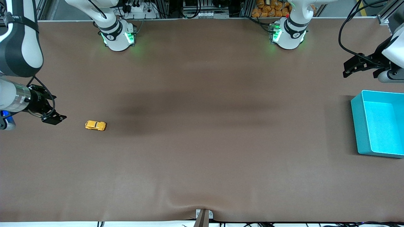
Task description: Wind and store yellow beetle car
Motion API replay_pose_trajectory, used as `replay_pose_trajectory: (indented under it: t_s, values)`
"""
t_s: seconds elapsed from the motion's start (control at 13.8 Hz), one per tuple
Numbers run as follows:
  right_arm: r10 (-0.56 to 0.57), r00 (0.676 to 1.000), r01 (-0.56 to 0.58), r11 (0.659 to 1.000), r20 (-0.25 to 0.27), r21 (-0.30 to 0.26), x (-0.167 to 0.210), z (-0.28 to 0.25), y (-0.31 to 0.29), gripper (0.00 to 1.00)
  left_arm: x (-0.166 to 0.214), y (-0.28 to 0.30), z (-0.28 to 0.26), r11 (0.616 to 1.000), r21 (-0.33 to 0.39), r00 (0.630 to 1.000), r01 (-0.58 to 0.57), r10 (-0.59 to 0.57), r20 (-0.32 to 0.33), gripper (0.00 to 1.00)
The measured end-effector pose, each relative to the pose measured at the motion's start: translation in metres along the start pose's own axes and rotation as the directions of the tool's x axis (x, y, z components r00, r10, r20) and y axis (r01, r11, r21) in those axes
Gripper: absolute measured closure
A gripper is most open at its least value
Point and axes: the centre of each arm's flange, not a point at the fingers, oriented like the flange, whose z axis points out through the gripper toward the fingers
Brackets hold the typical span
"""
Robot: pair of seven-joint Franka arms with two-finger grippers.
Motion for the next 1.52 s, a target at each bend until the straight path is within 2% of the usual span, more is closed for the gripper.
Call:
replay_pose_trajectory:
  t_s: [0.22, 0.43, 0.58, 0.94, 1.52]
  values:
    - [0.178, 0.984, -0.178, 0.984, 0.003, -0.001, 0.006, 0.026, 0.000, 0.00, 0.000, 0.000, 0.000, 1.000, 0.000, 1.000, -0.001, 0.001, 0.000, 0.00]
    - [0.298, 0.955, -0.298, 0.955, 0.006, -0.008, 0.007, 0.060, -0.001, 0.00, 0.000, 0.004, 0.000, 1.000, 0.000, 1.000, -0.007, 0.007, 0.000, 0.00]
    - [0.359, 0.933, -0.359, 0.933, 0.004, 0.008, 0.007, 0.083, -0.002, 0.00, 0.000, 0.004, 0.000, 1.000, 0.001, 1.000, -0.008, 0.008, 0.000, 0.00]
    - [0.455, 0.890, -0.454, 0.887, 0.002, 0.082, 0.009, 0.141, 0.001, 0.00, 0.000, 0.004, 0.000, 1.000, 0.000, 1.000, -0.007, 0.007, 0.000, 0.00]
    - [0.546, 0.838, -0.543, 0.829, 0.015, 0.136, 0.044, 0.196, 0.001, 0.00, 0.000, 0.004, 0.000, 1.000, 0.000, 1.000, -0.007, 0.007, 0.000, 0.00]
